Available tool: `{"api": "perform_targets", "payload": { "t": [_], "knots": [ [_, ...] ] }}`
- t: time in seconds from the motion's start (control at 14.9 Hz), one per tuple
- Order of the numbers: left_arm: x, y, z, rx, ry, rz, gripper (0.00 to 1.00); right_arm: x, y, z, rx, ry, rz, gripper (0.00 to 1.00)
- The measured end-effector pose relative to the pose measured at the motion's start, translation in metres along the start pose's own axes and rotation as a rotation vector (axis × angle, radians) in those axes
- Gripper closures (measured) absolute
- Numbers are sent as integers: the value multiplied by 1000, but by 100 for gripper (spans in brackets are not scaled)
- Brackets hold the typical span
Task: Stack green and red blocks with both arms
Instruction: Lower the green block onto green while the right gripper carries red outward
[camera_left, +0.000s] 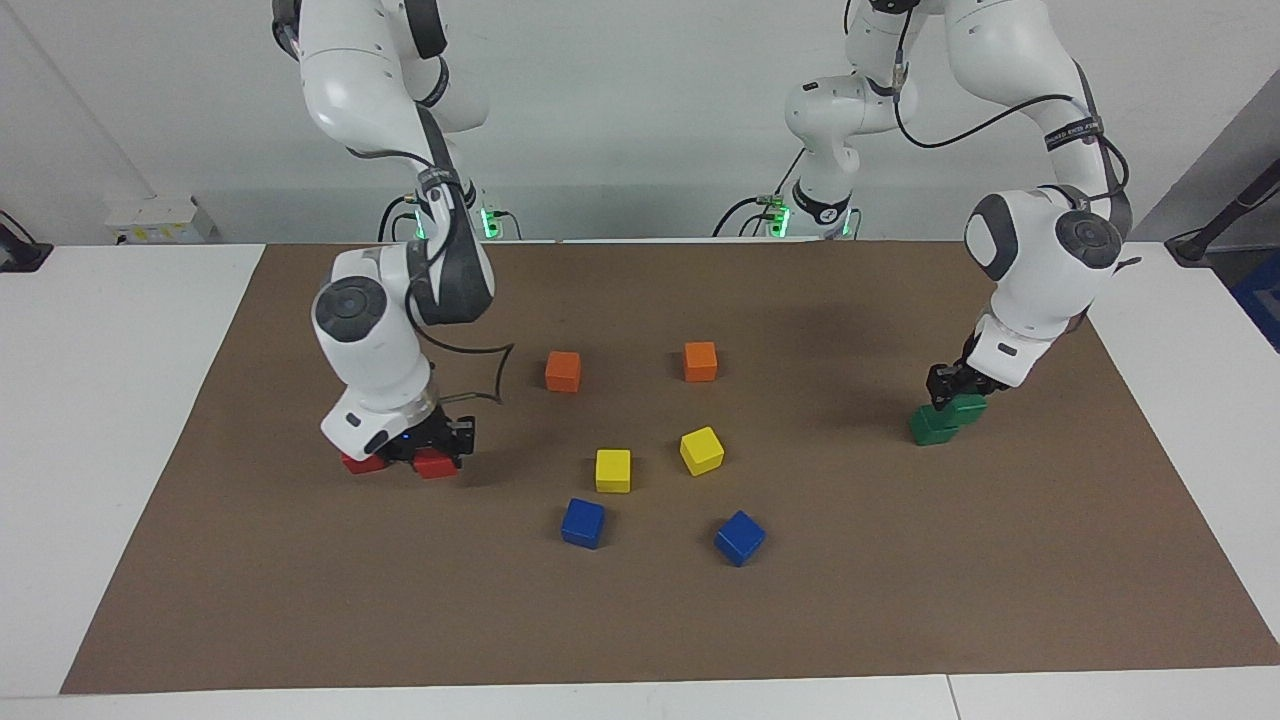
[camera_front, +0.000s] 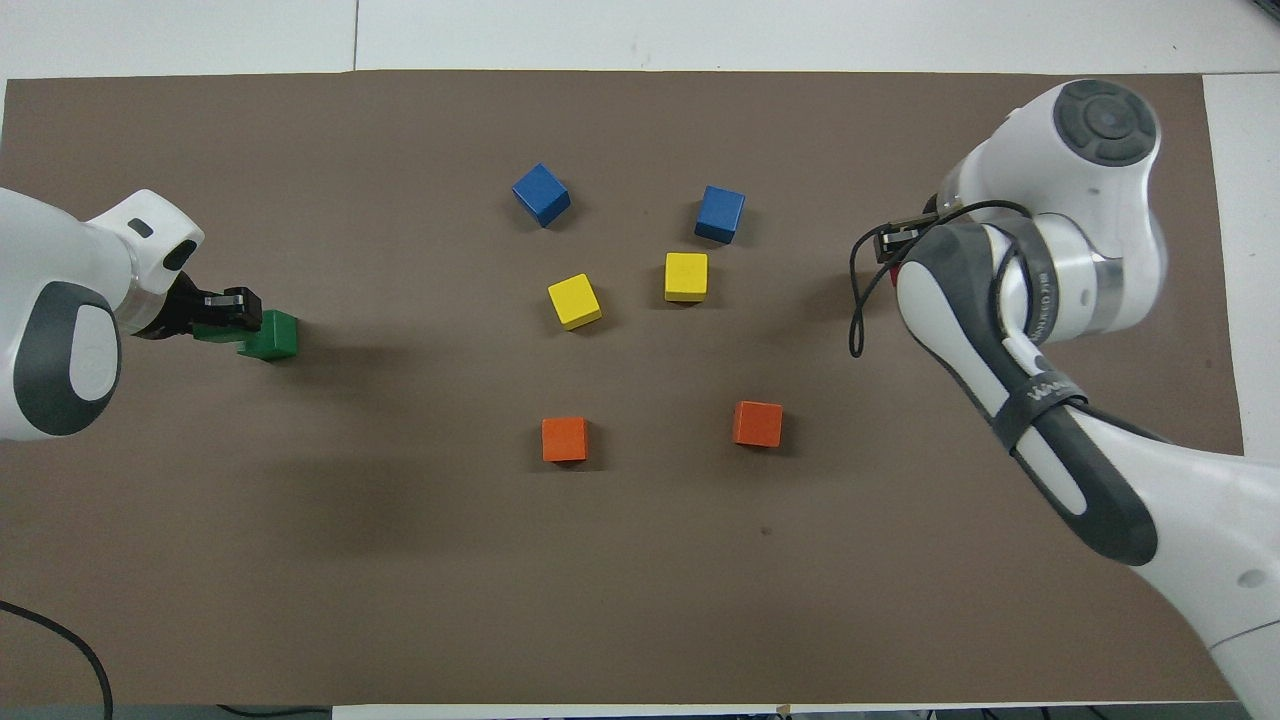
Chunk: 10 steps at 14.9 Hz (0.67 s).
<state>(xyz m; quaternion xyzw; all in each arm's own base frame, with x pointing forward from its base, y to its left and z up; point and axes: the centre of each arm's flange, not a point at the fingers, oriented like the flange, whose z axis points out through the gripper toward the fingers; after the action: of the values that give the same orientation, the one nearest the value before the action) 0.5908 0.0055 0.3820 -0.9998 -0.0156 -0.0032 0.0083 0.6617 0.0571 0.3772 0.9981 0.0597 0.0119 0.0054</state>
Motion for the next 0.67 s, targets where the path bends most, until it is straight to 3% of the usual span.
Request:
{"api": "perform_targets", "payload": {
  "t": [0.27, 0.67],
  "knots": [
    [1, 5, 10, -3, -15, 37, 45, -9, 61, -9, -3, 2, -44, 45],
    [1, 0, 14, -2, -28, 28, 45, -33, 99, 13, -8, 21, -18, 45]
  ]
}}
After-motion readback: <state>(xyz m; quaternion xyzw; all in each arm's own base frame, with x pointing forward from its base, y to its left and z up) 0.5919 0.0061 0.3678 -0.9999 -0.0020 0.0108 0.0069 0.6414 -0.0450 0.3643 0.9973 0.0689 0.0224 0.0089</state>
